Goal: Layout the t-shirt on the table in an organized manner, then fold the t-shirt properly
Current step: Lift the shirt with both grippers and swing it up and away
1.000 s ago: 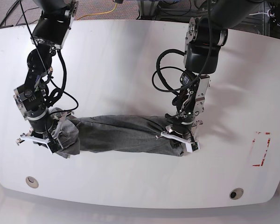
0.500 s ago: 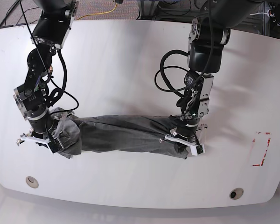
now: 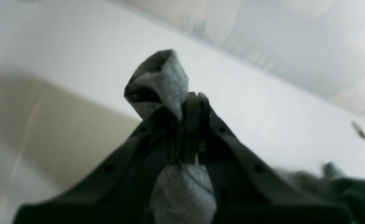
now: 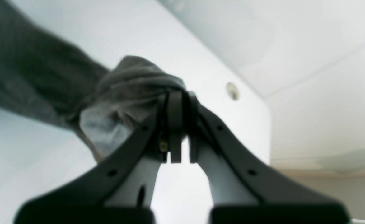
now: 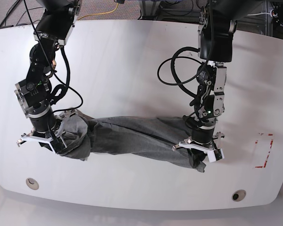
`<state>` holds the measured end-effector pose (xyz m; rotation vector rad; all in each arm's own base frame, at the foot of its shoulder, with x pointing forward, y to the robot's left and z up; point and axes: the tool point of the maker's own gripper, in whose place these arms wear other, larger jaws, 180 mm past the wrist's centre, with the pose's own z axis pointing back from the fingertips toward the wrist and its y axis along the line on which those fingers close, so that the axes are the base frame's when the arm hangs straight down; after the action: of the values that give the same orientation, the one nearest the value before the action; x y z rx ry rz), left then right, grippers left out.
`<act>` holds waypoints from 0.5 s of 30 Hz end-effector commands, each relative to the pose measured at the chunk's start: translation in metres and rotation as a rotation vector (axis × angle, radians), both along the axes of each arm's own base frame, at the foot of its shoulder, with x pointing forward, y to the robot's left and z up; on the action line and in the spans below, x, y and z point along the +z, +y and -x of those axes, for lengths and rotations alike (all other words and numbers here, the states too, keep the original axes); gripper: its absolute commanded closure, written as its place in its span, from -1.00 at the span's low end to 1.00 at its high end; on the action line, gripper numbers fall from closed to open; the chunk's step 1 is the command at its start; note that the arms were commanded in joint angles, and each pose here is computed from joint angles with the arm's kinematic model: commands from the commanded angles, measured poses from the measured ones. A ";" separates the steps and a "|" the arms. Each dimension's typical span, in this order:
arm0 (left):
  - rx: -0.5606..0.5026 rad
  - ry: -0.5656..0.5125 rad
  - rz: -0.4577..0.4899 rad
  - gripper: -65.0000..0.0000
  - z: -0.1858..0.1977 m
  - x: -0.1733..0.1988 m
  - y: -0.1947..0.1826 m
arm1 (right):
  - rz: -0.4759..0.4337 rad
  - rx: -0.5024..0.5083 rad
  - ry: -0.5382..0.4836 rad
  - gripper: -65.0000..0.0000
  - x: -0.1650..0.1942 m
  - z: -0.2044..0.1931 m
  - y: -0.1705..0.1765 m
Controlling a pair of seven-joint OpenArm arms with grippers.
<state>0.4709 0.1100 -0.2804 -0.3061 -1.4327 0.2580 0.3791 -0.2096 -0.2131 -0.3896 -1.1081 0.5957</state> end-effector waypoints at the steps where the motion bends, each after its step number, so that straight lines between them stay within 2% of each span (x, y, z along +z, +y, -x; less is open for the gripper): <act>1: 0.002 -0.132 -0.048 1.00 -0.003 0.048 0.007 | 0.005 0.003 -0.061 1.00 0.019 -0.005 -0.002; 8: -0.027 -0.190 -0.128 1.00 0.001 0.089 0.017 | -0.005 -0.004 -0.061 1.00 0.020 -0.014 -0.004; 15: -0.014 -0.305 -0.207 1.00 -0.001 0.141 0.038 | -0.021 -0.016 -0.047 1.00 0.018 -0.028 -0.010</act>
<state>0.4700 0.1382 -0.1827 -0.2144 -1.6194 0.0772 0.3973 -0.2167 -0.2133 -0.3815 -1.0998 0.5722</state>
